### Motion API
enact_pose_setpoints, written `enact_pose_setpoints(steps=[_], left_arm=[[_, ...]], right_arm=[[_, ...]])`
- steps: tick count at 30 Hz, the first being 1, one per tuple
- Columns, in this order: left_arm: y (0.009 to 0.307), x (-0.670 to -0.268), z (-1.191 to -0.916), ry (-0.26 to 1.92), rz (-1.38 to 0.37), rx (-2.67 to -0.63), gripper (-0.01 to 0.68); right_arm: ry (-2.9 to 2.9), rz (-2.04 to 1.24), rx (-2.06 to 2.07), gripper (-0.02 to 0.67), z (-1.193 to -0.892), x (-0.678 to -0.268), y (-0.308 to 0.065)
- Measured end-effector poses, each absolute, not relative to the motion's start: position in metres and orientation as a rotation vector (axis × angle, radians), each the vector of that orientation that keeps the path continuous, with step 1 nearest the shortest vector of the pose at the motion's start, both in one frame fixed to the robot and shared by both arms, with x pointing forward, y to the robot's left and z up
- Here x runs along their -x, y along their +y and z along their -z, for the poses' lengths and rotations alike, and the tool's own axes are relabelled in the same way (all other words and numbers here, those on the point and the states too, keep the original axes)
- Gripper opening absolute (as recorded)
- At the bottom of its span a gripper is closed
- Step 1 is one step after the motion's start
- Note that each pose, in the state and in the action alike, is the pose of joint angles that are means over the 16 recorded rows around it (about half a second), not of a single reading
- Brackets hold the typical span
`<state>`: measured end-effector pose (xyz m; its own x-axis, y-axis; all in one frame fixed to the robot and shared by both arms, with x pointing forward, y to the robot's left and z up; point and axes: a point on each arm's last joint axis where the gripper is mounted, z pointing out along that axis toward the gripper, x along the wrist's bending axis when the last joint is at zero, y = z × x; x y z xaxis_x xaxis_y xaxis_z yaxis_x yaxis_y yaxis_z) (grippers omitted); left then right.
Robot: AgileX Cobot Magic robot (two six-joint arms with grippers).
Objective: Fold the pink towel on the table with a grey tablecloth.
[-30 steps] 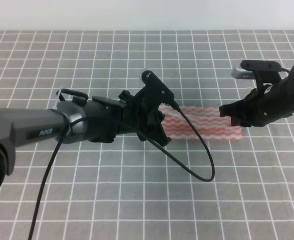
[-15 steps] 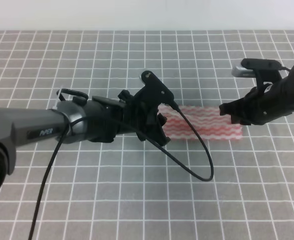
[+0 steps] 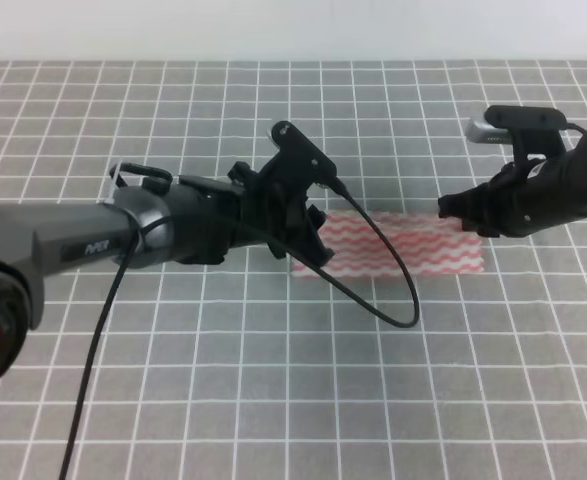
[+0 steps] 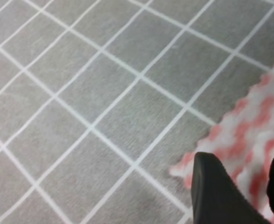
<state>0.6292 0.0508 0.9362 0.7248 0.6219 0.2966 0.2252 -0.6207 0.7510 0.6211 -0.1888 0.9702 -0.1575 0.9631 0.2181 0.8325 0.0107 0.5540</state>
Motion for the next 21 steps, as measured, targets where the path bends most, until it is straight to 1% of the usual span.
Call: enact_pose_setpoints(steps=[5,12,15,17,21], left_arm=[[0.054,-0.6321,-0.9363,0.642,-0.712,-2.206,0.249],[0.0555,-0.6331,-0.9358,0.637,-0.708,-2.206,0.248],[0.0557,-0.6332,-0.9357,0.636,-0.709,-2.207,0.247],[0.056,-0.6334,-0.9357,0.638,-0.712,-2.208,0.247],[0.0574,-0.6344,-0.935,0.646,-0.72,-2.21,0.247]], right_arm=[[2.053,-0.862,-1.881,0.091,-0.9664,-0.6231,-0.1886],[2.043,-0.865,-1.891,0.241,-0.9618,-0.6252,-0.1882],[2.033,-0.873,-1.891,0.295,-0.9614,-0.6261,-0.1882],[2.024,-0.881,-1.889,0.322,-0.9617,-0.6269,-0.1882],[2.003,-0.898,-1.879,0.346,-0.9628,-0.6286,-0.1884]])
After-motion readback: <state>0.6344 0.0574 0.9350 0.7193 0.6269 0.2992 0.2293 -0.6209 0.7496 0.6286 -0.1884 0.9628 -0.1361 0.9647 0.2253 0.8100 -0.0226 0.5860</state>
